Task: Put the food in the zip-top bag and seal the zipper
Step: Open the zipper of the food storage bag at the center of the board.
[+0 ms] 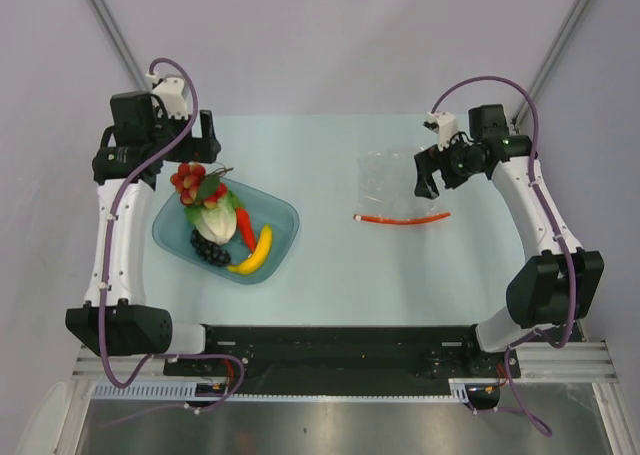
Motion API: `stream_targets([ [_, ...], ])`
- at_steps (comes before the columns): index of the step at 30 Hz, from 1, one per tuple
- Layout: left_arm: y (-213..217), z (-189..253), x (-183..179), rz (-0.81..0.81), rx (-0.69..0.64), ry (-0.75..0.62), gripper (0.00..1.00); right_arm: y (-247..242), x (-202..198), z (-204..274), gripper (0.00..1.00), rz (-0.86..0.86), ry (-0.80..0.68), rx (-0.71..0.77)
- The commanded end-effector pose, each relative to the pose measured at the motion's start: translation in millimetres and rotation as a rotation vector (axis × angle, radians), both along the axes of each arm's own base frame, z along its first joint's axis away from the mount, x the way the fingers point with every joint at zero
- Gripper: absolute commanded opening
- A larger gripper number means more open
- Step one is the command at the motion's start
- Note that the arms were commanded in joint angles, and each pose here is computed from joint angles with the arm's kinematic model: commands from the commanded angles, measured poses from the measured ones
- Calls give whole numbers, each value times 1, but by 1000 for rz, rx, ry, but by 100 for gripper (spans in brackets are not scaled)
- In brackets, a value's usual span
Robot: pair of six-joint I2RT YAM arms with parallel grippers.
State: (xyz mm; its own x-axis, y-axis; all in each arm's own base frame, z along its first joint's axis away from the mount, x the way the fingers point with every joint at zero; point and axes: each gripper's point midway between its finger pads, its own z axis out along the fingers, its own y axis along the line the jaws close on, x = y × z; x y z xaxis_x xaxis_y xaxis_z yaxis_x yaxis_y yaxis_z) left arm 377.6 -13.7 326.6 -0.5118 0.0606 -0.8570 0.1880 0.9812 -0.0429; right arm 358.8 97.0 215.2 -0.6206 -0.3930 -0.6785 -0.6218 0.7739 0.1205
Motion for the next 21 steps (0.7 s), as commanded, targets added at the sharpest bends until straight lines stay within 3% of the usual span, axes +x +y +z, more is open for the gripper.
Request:
stream_targets([
  [1, 4, 22, -8, -3, 47, -78, 100, -6, 15, 10, 100, 9, -66, -85],
  [12, -10, 28, -16, -98, 48, -135, 100, 4, 25, -25, 100, 218, -86, -292],
  [21, -38, 14, -28, -236, 33, -129, 100, 21, 23, -79, 95, 507, -109, -532],
])
